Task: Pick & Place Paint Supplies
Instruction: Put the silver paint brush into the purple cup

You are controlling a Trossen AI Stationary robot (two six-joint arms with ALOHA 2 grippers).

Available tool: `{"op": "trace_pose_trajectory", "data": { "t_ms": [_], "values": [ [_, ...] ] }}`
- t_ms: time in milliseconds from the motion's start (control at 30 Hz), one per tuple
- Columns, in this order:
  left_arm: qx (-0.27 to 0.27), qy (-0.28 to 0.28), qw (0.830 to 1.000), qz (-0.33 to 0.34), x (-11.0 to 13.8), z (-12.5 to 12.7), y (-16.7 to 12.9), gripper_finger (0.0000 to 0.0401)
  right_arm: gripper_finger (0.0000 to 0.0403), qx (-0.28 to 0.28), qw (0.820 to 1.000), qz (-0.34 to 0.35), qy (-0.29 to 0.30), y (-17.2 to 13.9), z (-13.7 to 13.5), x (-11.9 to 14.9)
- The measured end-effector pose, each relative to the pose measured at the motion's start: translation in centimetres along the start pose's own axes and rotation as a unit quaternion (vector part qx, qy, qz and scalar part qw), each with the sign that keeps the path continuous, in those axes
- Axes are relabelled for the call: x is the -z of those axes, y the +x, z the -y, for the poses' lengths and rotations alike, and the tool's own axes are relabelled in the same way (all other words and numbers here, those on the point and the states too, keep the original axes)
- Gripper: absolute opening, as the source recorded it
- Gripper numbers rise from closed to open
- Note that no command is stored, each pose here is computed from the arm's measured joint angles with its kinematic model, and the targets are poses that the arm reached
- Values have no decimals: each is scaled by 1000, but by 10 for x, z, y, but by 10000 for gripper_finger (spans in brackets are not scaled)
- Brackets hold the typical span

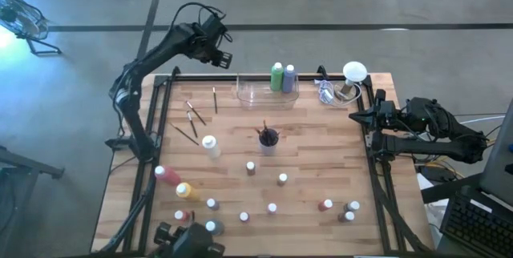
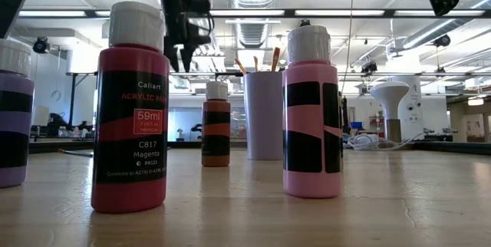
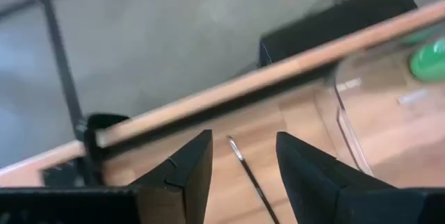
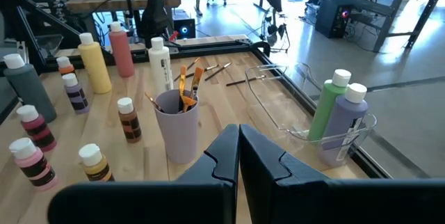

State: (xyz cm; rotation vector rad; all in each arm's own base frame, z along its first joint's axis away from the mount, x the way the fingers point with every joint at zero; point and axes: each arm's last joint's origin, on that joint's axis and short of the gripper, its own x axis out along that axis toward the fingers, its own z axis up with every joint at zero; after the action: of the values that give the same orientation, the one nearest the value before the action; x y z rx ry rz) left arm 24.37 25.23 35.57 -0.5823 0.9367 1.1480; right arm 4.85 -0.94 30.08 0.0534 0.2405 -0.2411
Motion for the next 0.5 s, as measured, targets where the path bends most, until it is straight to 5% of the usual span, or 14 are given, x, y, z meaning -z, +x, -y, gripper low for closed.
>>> {"op": "trace_pose_trajectory", "data": {
  "t_ms": [500],
  "values": [
    [-24, -29, 995, -94, 11, 2, 69, 165, 8, 0, 1000, 0, 0, 0, 0, 0]
  ]
}}
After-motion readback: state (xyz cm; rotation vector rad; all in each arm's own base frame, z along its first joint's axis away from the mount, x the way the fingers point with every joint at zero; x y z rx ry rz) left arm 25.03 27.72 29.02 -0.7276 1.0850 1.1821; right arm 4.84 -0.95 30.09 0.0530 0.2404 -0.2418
